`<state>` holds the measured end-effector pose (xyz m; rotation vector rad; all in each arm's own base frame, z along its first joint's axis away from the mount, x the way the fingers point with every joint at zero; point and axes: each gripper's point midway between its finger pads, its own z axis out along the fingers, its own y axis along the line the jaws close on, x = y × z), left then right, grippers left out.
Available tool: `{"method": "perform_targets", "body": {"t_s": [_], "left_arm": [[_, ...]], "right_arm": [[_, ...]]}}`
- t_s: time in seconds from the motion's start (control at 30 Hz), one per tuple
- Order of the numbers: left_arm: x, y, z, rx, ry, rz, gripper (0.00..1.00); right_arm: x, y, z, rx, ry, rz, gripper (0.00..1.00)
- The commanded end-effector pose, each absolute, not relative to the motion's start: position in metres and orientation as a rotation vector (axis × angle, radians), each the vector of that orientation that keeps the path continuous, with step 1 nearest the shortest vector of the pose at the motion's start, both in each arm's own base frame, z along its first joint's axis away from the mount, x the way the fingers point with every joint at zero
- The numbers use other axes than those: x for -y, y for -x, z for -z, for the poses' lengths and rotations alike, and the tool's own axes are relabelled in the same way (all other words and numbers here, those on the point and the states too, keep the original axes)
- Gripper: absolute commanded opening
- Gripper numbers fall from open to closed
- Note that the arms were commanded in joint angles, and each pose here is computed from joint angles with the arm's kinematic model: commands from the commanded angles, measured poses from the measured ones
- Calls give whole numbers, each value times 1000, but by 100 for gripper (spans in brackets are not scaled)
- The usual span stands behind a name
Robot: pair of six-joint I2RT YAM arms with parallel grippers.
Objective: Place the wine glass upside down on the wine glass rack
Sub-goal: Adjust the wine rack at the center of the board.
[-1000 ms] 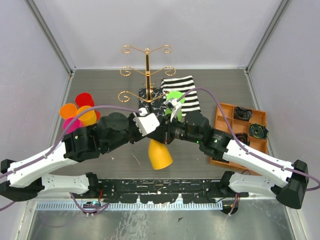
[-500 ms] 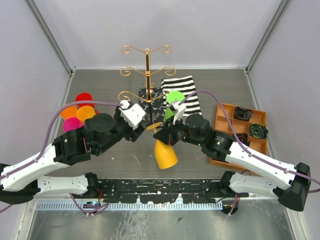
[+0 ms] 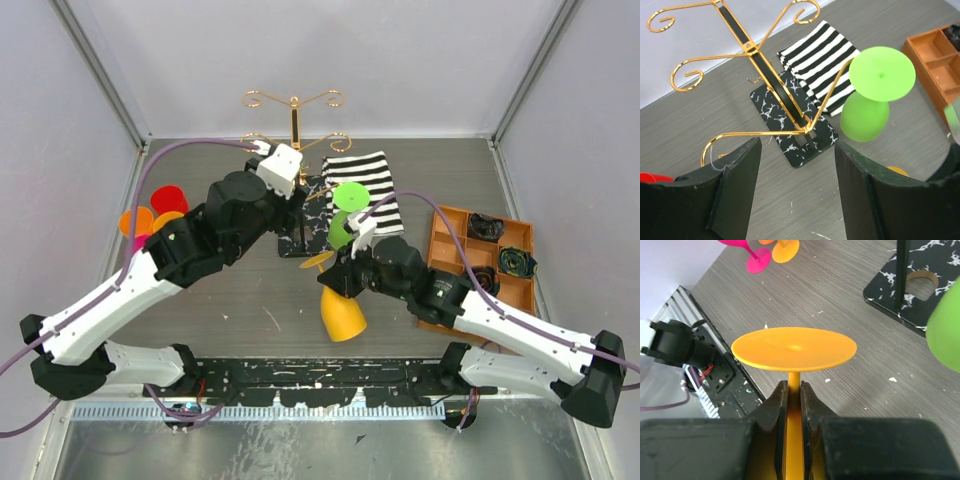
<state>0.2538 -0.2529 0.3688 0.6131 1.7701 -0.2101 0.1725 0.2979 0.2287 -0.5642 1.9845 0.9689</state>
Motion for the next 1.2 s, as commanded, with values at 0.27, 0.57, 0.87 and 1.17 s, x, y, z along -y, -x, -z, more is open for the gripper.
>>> {"method": "perform_targets", "body": {"t_s": [0.27, 0.57, 0.87, 1.17], "left_arm": [[248, -296, -365, -1886, -425, 157, 67], [241, -335, -355, -1961, -280, 135, 68], [254, -361, -345, -2012, -211, 169, 77], [275, -377, -327, -2067, -235, 180, 76]], "right_arm": [[-258, -178, -263, -1726, 527, -869, 1], [-230, -178, -271, -1731, 490, -773, 1], [-203, -178, -279, -1720, 395, -725, 1], [-195, -176, -282, -1706, 366, -721, 1]]}}
